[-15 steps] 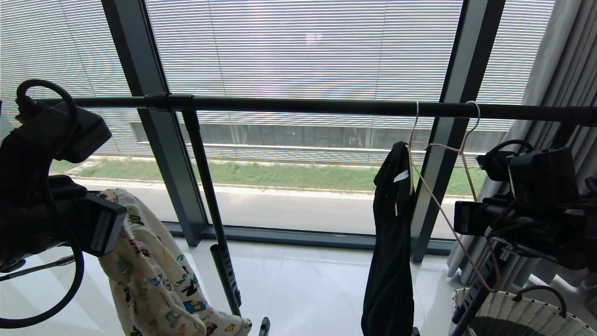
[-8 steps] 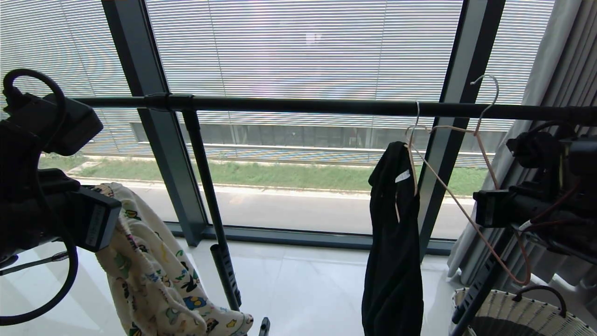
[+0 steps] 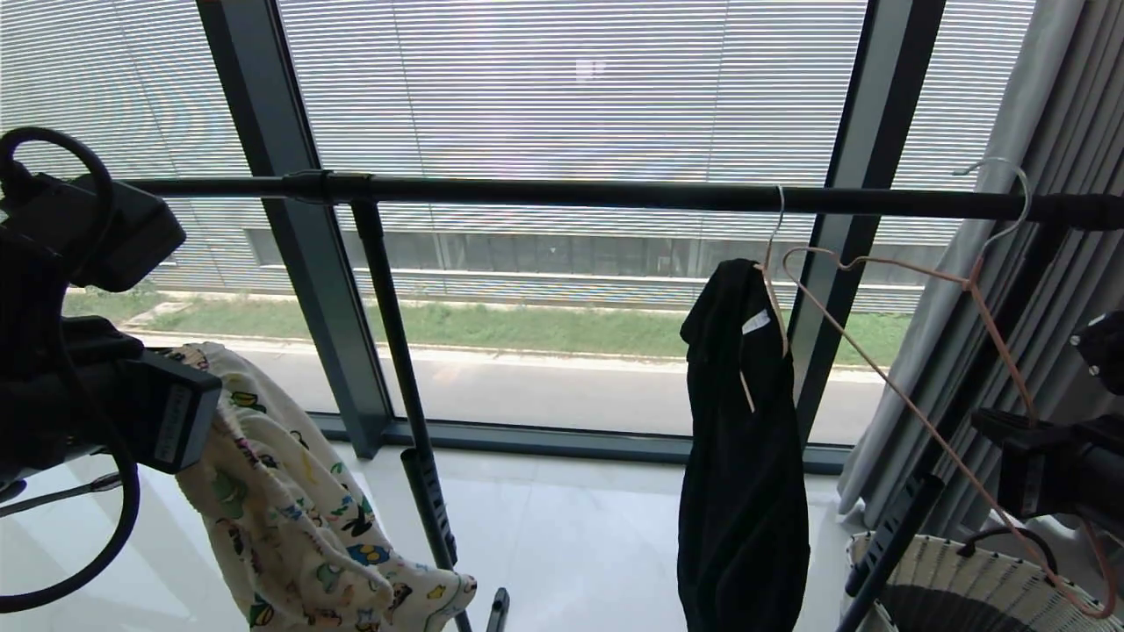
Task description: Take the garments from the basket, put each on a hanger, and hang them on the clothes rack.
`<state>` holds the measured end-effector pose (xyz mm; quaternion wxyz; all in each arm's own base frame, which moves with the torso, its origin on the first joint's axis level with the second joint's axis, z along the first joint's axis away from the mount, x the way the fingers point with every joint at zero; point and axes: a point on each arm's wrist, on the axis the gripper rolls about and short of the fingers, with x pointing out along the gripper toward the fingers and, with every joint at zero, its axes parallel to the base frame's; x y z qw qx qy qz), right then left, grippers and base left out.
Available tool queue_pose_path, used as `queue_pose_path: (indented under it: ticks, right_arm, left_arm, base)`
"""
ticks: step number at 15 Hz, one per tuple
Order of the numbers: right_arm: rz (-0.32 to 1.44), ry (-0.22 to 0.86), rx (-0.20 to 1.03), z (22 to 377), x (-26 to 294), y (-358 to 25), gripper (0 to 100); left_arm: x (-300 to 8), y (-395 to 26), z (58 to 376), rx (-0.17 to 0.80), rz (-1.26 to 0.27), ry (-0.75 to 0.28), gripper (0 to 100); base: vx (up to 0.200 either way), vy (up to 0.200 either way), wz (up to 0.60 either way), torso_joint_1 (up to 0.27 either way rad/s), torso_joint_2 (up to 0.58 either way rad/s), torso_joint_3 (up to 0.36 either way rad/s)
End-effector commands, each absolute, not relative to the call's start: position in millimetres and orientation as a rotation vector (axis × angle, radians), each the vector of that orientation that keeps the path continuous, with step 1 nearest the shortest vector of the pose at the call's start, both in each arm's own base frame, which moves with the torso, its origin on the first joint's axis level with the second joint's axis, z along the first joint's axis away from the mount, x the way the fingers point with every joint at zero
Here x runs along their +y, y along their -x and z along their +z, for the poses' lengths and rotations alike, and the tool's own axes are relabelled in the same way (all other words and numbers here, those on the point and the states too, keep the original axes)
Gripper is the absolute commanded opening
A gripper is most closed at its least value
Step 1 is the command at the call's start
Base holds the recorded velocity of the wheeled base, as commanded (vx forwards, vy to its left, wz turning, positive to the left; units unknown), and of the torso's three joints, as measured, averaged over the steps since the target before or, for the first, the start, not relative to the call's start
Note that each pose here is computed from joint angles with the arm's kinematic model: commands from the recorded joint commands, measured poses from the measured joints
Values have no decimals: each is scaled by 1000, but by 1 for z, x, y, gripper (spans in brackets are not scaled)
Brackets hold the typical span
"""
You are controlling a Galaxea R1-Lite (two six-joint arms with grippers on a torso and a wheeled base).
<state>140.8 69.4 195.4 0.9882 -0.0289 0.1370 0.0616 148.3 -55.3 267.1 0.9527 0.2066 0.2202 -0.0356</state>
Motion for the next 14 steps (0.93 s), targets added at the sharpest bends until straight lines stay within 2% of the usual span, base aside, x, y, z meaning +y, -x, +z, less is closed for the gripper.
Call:
queue_pose_path:
  ticks: [1,7,14]
  right_arm:
    - [128,51,241,197,56,-117,0]
    - [156,55,209,201,50,-101,0]
    - [390,46,183,204,68,-83,0]
  left_arm:
    - [-55,-147,269,439,-73,-419,0]
    - [-58,-149,269,439,-87,-424,0]
    - [-63,-154,265,459,-101,-435,0]
  base:
    - [-200,0,0,-12,-2,2]
    - [-200,0,0,-2,0,4]
    - [-200,0,0,3,1,4]
